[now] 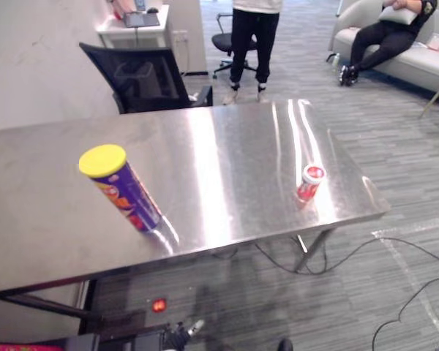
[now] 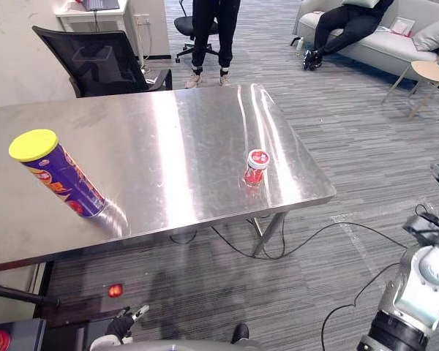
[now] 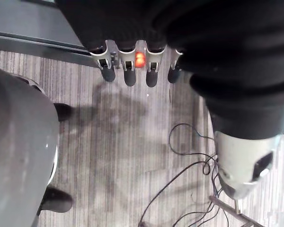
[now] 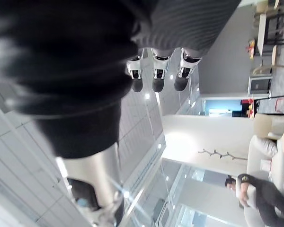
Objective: Put the gum and the chips on the shelf.
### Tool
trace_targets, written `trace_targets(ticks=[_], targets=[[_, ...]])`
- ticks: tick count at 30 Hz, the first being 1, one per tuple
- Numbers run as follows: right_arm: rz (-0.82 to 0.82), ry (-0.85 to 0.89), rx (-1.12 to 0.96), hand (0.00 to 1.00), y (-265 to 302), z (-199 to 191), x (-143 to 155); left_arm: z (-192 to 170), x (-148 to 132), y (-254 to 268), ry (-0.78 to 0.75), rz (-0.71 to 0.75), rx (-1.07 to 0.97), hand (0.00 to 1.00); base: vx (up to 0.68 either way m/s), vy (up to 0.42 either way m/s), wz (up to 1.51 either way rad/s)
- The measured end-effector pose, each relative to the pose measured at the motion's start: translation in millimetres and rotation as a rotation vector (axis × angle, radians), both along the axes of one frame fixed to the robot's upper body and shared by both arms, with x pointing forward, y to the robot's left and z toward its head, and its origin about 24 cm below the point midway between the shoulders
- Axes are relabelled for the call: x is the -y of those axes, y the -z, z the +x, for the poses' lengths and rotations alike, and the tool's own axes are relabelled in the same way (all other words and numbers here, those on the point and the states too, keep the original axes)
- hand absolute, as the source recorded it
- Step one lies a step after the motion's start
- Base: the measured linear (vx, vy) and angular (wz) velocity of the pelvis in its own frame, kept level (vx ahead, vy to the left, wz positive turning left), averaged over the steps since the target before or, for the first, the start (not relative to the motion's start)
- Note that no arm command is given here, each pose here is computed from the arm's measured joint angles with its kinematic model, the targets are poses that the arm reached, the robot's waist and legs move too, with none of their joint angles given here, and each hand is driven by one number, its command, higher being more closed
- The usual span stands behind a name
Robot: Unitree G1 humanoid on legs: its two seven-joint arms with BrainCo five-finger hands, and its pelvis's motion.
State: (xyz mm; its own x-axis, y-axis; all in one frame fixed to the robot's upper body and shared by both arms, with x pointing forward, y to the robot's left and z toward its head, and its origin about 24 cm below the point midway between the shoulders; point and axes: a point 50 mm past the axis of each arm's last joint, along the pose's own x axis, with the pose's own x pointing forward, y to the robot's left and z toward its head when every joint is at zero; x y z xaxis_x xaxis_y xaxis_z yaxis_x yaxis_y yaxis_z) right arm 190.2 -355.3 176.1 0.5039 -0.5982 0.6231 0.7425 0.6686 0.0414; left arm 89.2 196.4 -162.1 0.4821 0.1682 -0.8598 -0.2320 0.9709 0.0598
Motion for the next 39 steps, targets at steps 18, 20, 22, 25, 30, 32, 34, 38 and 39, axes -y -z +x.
trace_targets(ticks=[18,20,22,25,30,32,34,38,39], targets=[[-0.095,-0.383,-0.322,0.00,24,73,-35,8,1,-3,0.081,-0.001,0.032,0.00,-0.01,0.011,0.02],[-0.071,-0.397,-0.332,0.00,28,76,-35,10,2,-4,0.086,-0.002,0.041,0.00,0.00,0.005,0.02],[-0.050,-0.398,-0.343,0.00,30,80,-33,12,3,-5,0.091,-0.002,0.051,0.00,-0.01,0.012,0.05],[-0.016,-0.422,-0.352,0.00,33,88,-34,14,4,-6,0.095,-0.002,0.061,0.00,-0.01,0.013,0.03],[-0.027,-0.462,-0.353,0.00,26,100,-39,18,6,-7,0.114,0.000,0.082,0.00,0.00,0.016,0.02],[-0.034,-0.477,-0.341,0.00,21,104,-43,20,6,-9,0.118,0.001,0.091,0.00,0.00,0.000,0.00],[-0.049,-0.495,-0.336,0.00,17,108,-47,22,5,-10,0.119,0.003,0.100,0.00,-0.02,0.003,0.01],[-0.090,-0.542,-0.383,0.00,19,113,-54,24,5,-11,0.120,0.004,0.111,0.00,-0.02,0.001,0.06],[-0.093,-0.547,-0.384,0.00,19,113,-55,24,5,-11,0.120,0.004,0.112,0.00,0.00,0.000,0.00]])
